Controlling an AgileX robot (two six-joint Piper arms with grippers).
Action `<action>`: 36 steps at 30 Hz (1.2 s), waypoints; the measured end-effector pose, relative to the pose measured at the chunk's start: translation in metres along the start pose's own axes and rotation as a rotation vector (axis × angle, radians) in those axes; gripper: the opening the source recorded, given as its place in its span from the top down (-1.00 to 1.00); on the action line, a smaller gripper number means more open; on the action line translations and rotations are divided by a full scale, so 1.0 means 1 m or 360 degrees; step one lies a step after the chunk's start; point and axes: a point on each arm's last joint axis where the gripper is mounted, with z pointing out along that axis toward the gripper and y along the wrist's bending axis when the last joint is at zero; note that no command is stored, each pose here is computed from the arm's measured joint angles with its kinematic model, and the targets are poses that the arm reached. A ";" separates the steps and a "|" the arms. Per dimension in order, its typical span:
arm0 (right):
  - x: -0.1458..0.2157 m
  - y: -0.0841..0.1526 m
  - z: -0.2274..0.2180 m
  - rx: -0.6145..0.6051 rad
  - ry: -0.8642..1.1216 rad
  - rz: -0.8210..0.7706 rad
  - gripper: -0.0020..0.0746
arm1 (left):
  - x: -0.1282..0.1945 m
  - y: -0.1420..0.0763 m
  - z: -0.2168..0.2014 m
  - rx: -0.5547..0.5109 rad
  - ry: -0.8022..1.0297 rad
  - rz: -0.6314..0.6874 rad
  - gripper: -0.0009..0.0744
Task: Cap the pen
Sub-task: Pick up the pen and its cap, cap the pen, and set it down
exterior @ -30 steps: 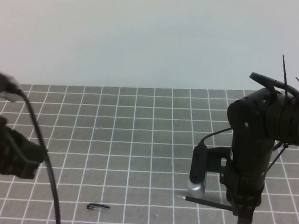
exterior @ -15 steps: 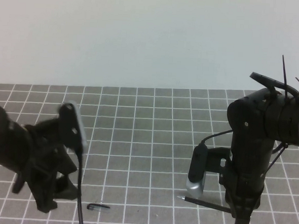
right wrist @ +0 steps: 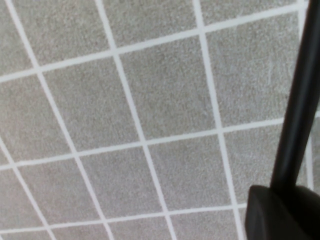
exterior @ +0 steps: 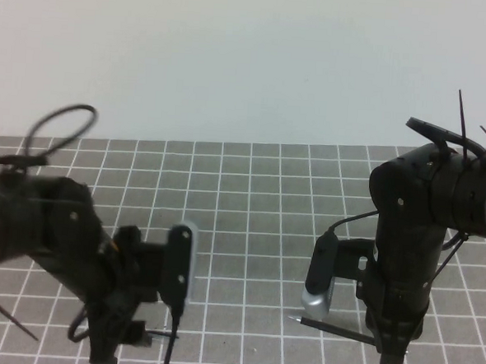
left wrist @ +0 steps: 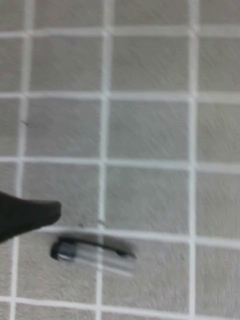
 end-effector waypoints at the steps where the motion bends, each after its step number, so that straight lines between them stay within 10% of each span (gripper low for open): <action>1: 0.000 0.000 0.000 0.0000 0.0000 0.0010 0.96 | 0.000 0.000 0.003 0.0010 0.0022 0.0032 -0.14; 12: 0.000 0.000 0.000 0.0008 0.0003 0.0066 0.95 | 0.004 0.001 0.032 0.0068 0.0107 0.0092 -0.06; 26: -0.001 0.001 0.000 -0.0010 -0.0015 0.0094 0.96 | 0.005 -0.001 0.041 0.0136 0.0121 0.0051 0.97; 36: 0.001 0.005 -0.004 -0.0072 0.0011 0.0107 0.96 | 0.001 0.005 0.021 -0.0034 0.0093 0.0113 0.97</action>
